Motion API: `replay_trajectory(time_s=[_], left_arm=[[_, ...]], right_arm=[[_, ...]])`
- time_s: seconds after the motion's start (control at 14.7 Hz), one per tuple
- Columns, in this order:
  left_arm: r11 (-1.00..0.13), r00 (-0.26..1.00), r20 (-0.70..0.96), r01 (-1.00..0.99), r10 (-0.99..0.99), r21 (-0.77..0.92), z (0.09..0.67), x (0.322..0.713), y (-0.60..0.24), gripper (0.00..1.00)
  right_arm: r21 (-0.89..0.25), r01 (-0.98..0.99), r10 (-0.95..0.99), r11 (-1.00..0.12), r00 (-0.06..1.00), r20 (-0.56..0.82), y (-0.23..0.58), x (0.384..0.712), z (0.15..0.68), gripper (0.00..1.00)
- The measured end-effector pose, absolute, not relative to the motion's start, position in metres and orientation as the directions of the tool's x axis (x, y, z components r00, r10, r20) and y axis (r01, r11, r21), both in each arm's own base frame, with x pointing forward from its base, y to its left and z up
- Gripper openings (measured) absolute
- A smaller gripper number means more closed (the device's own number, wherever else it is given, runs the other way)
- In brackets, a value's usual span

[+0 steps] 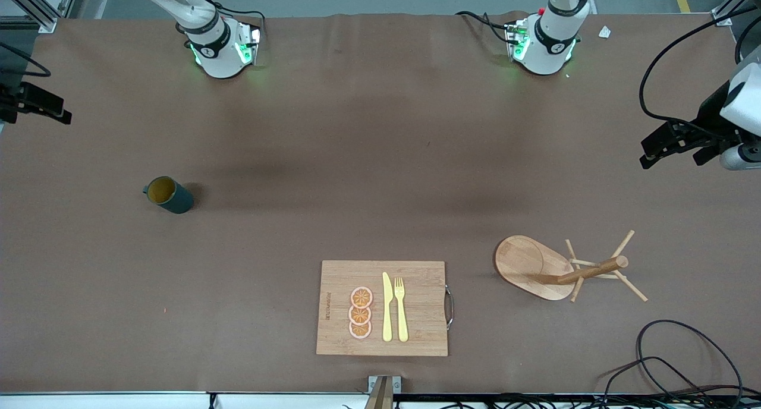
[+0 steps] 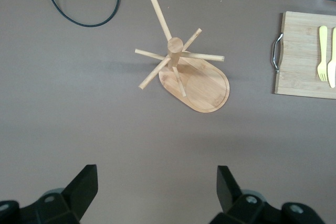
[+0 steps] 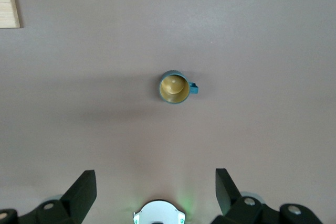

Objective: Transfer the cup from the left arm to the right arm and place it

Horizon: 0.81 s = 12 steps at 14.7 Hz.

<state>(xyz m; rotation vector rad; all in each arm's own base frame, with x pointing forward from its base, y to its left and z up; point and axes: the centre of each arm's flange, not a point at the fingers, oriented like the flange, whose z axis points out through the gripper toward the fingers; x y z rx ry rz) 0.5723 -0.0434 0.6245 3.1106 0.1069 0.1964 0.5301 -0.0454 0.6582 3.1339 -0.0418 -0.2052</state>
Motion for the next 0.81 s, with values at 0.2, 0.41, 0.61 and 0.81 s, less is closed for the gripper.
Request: replay_trajectory(time_s=[0.2,0.41,0.61,0.81], left_arm=[[-0.997,0.99,0.126,0.067,0.07,0.027,0.625,0.572,-0.043,1.0],[-0.997,0.99,0.126,0.067,0.07,0.027,0.625,0.572,-0.043,1.0],[-0.997,0.99,0.126,0.067,0.07,0.027,0.625,0.572,-0.043,1.0],[-0.997,0.99,0.126,0.067,0.07,0.027,0.625,0.572,-0.043,1.0]], right_arm=[[0.0,-0.027,-0.027,-1.0,0.993,-0.115,-0.046,0.518,0.67,1.0],[-0.001,-0.027,-0.027,-1.0,0.994,-0.104,-0.046,0.51,0.676,1.0],[-0.011,-0.034,-0.033,-0.999,0.995,-0.094,-0.049,0.509,0.678,1.0],[-0.034,-0.053,-0.05,-0.998,0.995,-0.09,-0.058,0.51,0.675,1.0]])
